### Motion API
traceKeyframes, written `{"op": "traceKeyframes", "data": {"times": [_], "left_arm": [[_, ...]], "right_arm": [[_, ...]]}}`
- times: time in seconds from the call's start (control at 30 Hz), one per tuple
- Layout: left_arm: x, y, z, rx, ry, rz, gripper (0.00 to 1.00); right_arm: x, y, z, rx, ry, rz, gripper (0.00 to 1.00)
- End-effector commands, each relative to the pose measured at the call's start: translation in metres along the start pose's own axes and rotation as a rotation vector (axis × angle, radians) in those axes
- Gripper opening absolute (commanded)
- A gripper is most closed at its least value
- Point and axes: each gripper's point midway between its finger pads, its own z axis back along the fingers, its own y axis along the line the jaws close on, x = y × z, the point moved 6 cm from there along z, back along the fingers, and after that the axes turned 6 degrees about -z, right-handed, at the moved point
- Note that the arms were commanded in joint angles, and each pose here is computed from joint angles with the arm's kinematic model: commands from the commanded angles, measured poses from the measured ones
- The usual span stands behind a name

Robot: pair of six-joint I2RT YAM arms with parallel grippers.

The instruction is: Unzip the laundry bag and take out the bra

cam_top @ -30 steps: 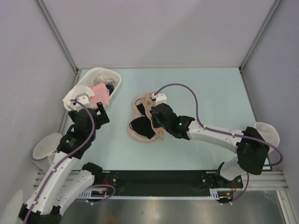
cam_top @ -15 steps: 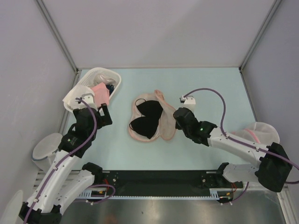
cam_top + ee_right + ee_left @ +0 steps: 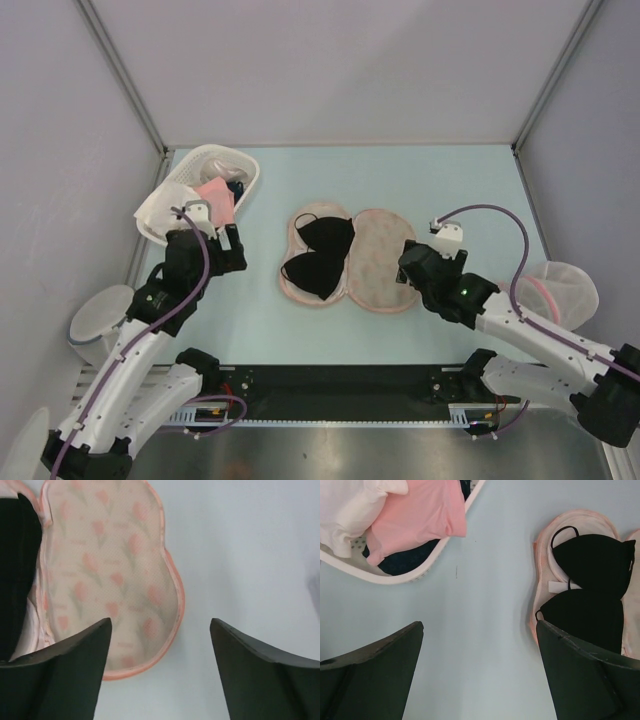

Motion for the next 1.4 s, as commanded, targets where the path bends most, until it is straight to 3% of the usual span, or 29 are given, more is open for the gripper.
{"op": "traceKeyframes", "data": {"times": [0.0,0.17,0.33,0.57,0.73,0.93,1.17,1.37], "left_arm": [[0.012,-0.012,0.001,-0.078,-0.029,0.025,1.00],[0.013,-0.027,0.001,-0.126,-0.010,0.083,1.00],[0.010,-0.060,-0.002,-0.202,0.000,0.109,1.00],[-0.004,-0.148,-0.031,-0.333,0.058,-0.057,0.97],[-0.026,-0.204,-0.075,-0.319,0.146,-0.248,0.93],[-0.031,-0.231,-0.112,-0.273,0.157,-0.348,0.93],[-0.064,-0.252,-0.143,-0.284,0.238,-0.414,0.93],[-0.081,-0.256,-0.158,-0.266,0.278,-0.440,0.86]], "right_arm": [[0.018,-0.014,0.010,-0.034,-0.080,-0.054,0.93],[0.026,0.000,0.009,0.066,-0.089,-0.045,0.95],[0.009,0.017,-0.011,0.154,0.010,-0.041,0.95],[0.001,0.023,-0.022,0.208,0.061,-0.073,0.95],[0.006,0.014,-0.017,0.215,0.037,-0.106,0.95],[0.009,-0.002,-0.011,0.203,0.021,-0.129,0.95],[0.008,-0.008,-0.009,0.208,0.022,-0.141,0.95],[0.007,-0.010,-0.010,0.207,0.023,-0.144,0.95]]}}
